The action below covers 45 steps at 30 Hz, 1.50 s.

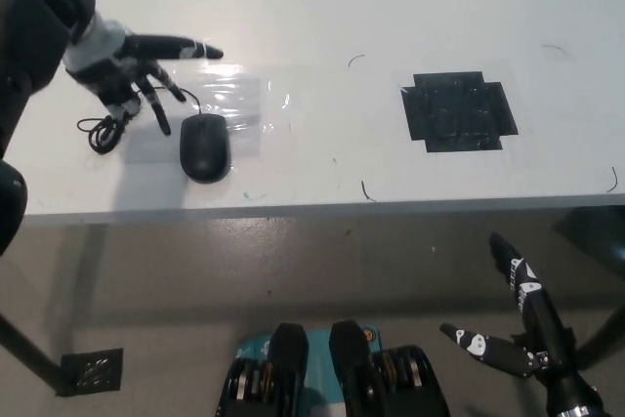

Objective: The robot uses left hand to click on the left button of the black mouse, which is placed on the left area of the table

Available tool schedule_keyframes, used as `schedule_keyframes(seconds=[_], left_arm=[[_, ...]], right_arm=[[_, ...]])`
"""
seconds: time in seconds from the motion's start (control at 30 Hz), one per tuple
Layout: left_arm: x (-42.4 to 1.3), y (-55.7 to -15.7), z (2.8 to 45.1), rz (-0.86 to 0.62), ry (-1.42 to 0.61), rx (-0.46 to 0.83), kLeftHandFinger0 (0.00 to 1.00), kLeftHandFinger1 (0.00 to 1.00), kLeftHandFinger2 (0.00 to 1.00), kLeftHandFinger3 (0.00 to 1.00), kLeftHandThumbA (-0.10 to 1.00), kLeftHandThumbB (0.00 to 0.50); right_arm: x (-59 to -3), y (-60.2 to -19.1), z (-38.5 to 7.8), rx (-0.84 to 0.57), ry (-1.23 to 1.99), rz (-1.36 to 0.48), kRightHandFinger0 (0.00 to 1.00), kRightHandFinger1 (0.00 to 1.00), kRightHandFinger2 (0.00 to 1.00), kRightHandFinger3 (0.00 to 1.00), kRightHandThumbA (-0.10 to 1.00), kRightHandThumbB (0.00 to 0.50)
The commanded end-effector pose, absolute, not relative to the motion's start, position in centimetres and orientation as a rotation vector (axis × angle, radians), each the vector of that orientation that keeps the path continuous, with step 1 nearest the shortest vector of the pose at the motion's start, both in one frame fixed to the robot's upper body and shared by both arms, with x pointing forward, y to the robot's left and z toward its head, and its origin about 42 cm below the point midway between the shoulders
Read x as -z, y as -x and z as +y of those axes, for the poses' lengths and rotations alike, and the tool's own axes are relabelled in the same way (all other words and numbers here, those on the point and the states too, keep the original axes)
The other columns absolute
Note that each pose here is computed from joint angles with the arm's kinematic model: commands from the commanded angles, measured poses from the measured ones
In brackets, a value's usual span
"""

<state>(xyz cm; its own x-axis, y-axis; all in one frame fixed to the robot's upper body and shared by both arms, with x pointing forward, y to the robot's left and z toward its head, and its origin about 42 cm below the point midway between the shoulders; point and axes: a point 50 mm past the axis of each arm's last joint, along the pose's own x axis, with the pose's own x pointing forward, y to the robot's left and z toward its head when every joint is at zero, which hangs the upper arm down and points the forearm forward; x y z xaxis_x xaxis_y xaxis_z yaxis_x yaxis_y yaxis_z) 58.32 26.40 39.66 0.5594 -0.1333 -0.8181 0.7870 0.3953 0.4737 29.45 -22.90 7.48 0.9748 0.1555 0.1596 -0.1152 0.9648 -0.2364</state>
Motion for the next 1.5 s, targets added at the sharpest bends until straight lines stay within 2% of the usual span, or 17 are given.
schedule_keyframes(seconds=[0.0, 0.07, 0.3, 0.43, 0.47, 0.5, 0.6, 0.73, 0.77, 0.8, 0.83, 1.07, 1.1, 1.2, 1.33, 1.43, 1.47], left_arm=[[-46.4, -58.5, 26.1, 0.67, -1.057, 0.61, 0.0, 0.07, 0.56, 1.0, 1.0, 0.492], [-46.5, -58.5, 26.0, 0.677, -1.043, 0.606, 0.0, 0.03, 0.49, 1.0, 1.0, 0.485], [-45.6, -58.7, 25.5, 0.698, -1.045, 0.608, 0.0, 0.0, 0.49, 1.0, 1.0, 0.473], [-44.4, -58.8, 25.1, 0.712, -1.077, 0.602, 0.0, 0.06, 0.57, 1.0, 1.0, 0.48], [-44.4, -58.8, 25.1, 0.713, -1.076, 0.602, 0.05, 0.12, 0.65, 1.0, 1.0, 0.462], [-44.1, -58.9, 25.1, 0.715, -1.072, 0.604, 0.0, 0.13, 0.67, 1.0, 1.0, 0.466], [-43.0, -59.0, 24.9, 0.701, -1.093, 0.614, 0.01, 0.18, 0.73, 1.0, 1.0, 0.451], [-41.8, -59.0, 24.3, 0.714, -1.146, 0.648, 0.0, 0.12, 0.62, 1.0, 1.0, 0.46], [-41.3, -59.0, 24.0, 0.718, -1.143, 0.655, 0.0, 0.07, 0.53, 1.0, 1.0, 0.449], [-41.1, -59.0, 23.9, 0.719, -1.131, 0.654, 0.0, 0.04, 0.5, 1.0, 1.0, 0.441], [-40.7, -59.0, 23.6, 0.72, -1.12, 0.654, 0.0, 0.01, 0.46, 1.0, 1.0, 0.455], [-39.4, -58.9, 22.8, 0.766, -1.107, 0.664, 0.0, 0.0, 0.44, 1.0, 1.0, 0.469], [-39.2, -58.9, 22.8, 0.768, -1.108, 0.662, 0.0, 0.04, 0.49, 1.0, 1.0, 0.47], [-38.7, -58.8, 23.2, 0.775, -1.091, 0.674, 0.0, 0.0, 0.45, 1.0, 1.0, 0.493], [-38.8, -58.8, 23.5, 0.773, -1.104, 0.67, 0.0, 0.01, 0.44, 1.0, 1.0, 0.492], [-39.0, -58.8, 23.7, 0.779, -1.12, 0.68, 0.0, 0.03, 0.49, 1.0, 1.0, 0.492], [-38.9, -58.8, 23.8, 0.785, -1.113, 0.674, 0.0, 0.0, 0.47, 1.0, 1.0, 0.491]], right_arm=[[-8.7, -30.1, -23.0, -0.158, 0.247, -0.221, 1.0, 1.0, 1.0, 1.0, 0.99, 0.124], [-8.6, -30.2, -23.0, -0.16, 0.244, -0.223, 1.0, 1.0, 1.0, 1.0, 0.99, 0.129], [-8.9, -30.0, -23.0, -0.171, 0.258, -0.217, 1.0, 1.0, 1.0, 1.0, 1.0, 0.138], [-8.8, -30.0, -22.9, -0.175, 0.248, -0.212, 1.0, 1.0, 1.0, 1.0, 0.99, 0.125], [-8.8, -30.0, -22.9, -0.176, 0.247, -0.211, 1.0, 1.0, 1.0, 1.0, 0.99, 0.125], [-8.9, -30.0, -22.9, -0.175, 0.25, -0.212, 1.0, 1.0, 1.0, 1.0, 0.99, 0.136], [-8.9, -30.1, -22.9, -0.177, 0.248, -0.211, 1.0, 1.0, 1.0, 1.0, 0.99, 0.139], [-8.9, -30.1, -22.9, -0.181, 0.256, -0.212, 1.0, 1.0, 1.0, 1.0, 1.0, 0.151], [-8.9, -30.1, -23.0, -0.183, 0.261, -0.211, 1.0, 1.0, 1.0, 1.0, 1.0, 0.157], [-8.9, -30.1, -22.9, -0.184, 0.263, -0.21, 1.0, 1.0, 1.0, 1.0, 1.0, 0.161], [-8.9, -30.1, -22.9, -0.187, 0.265, -0.207, 1.0, 1.0, 1.0, 1.0, 1.0, 0.162], [-9.0, -30.2, -22.8, -0.194, 0.261, -0.209, 1.0, 1.0, 1.0, 1.0, 1.0, 0.175], [-9.0, -30.2, -22.8, -0.194, 0.262, -0.212, 1.0, 1.0, 1.0, 1.0, 1.0, 0.173], [-9.0, -30.2, -22.9, -0.196, 0.262, -0.211, 1.0, 1.0, 1.0, 1.0, 1.0, 0.172], [-9.2, -30.2, -23.0, -0.197, 0.267, -0.207, 1.0, 1.0, 1.0, 1.0, 1.0, 0.152], [-9.2, -30.4, -23.0, -0.197, 0.262, -0.21, 0.99, 1.0, 1.0, 1.0, 1.0, 0.15], [-9.2, -30.4, -23.0, -0.198, 0.262, -0.214, 0.98, 1.0, 1.0, 1.0, 1.0, 0.142]])
